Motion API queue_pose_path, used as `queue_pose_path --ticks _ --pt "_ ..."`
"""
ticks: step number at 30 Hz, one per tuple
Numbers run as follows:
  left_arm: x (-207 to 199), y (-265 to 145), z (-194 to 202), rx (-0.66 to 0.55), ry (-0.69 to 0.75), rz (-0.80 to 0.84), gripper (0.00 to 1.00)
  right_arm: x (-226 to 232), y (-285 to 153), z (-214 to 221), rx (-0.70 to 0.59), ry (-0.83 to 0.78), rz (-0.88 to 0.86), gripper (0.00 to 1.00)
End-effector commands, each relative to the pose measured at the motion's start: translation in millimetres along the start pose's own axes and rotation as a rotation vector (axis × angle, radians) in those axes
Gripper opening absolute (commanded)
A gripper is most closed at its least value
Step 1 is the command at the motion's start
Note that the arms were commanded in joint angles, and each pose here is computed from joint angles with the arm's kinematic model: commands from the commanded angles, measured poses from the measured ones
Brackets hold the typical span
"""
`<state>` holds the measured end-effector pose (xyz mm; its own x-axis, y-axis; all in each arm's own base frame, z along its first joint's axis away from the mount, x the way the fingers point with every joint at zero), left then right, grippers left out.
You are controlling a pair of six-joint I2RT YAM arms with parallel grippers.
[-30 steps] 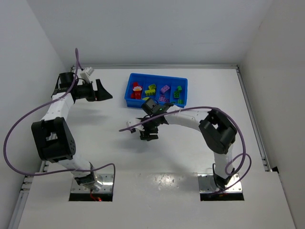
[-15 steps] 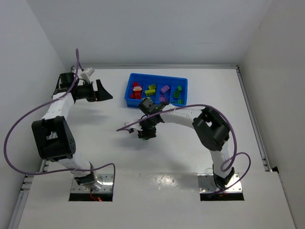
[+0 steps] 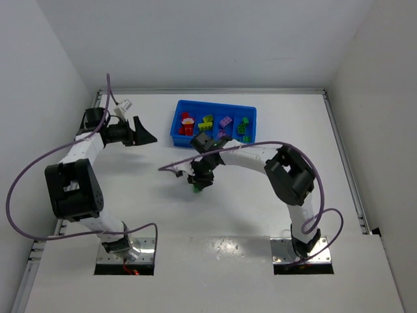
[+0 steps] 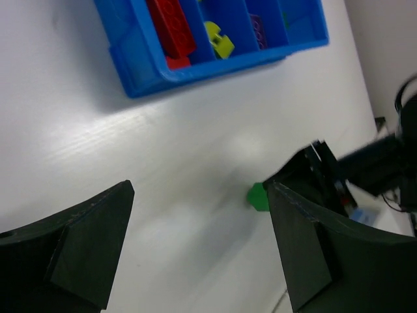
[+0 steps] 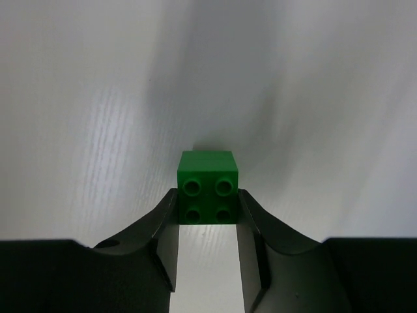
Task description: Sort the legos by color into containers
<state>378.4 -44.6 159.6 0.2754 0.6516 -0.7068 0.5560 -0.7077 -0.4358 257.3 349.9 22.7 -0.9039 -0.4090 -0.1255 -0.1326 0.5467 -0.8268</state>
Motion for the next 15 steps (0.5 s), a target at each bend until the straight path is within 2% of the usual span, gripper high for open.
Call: queue_pose_path --ticks 1,4,8,11,12,14,15 --pt "-40 -10 8 -0.031 0.095 0.162 0.89 -32 -54 -43 -0.185 0.135 0.078 0.07" --pt "-71 -8 34 0.027 0.120 0.290 0.89 -44 -86 -45 -0.320 0.358 0.079 0.06" --pt "-93 -1 59 0.098 0.114 0.393 0.89 -65 -125 -50 -0.497 0.526 0.100 0.04" --pt "-106 6 70 0.140 0.132 0.424 0.89 -78 -150 -56 -0.675 0.666 0.055 0.03" --pt "-112 8 68 0.145 0.151 0.436 0.91 -68 -148 -58 -0.736 0.816 -0.058 0.03" --pt "-127 16 66 0.160 0.213 0.443 0.91 -71 -155 -58 -0.814 0.893 -0.113 0.03" --pt "-131 19 63 0.157 0.239 0.443 0.91 -75 -162 -60 -0.875 0.846 -0.111 0.03"
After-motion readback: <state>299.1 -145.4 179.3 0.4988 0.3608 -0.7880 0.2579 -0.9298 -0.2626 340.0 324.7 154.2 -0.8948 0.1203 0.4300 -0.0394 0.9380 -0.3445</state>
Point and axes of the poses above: each gripper's point midway between its finger pads, its own y axis out along the fingers, its own x axis along the line the jaws close on, z = x × y, the point moved 1 cm from there along -y, back along the fingers, and after that the axes turned 10 degrees about -y, right-handed, at the moved point
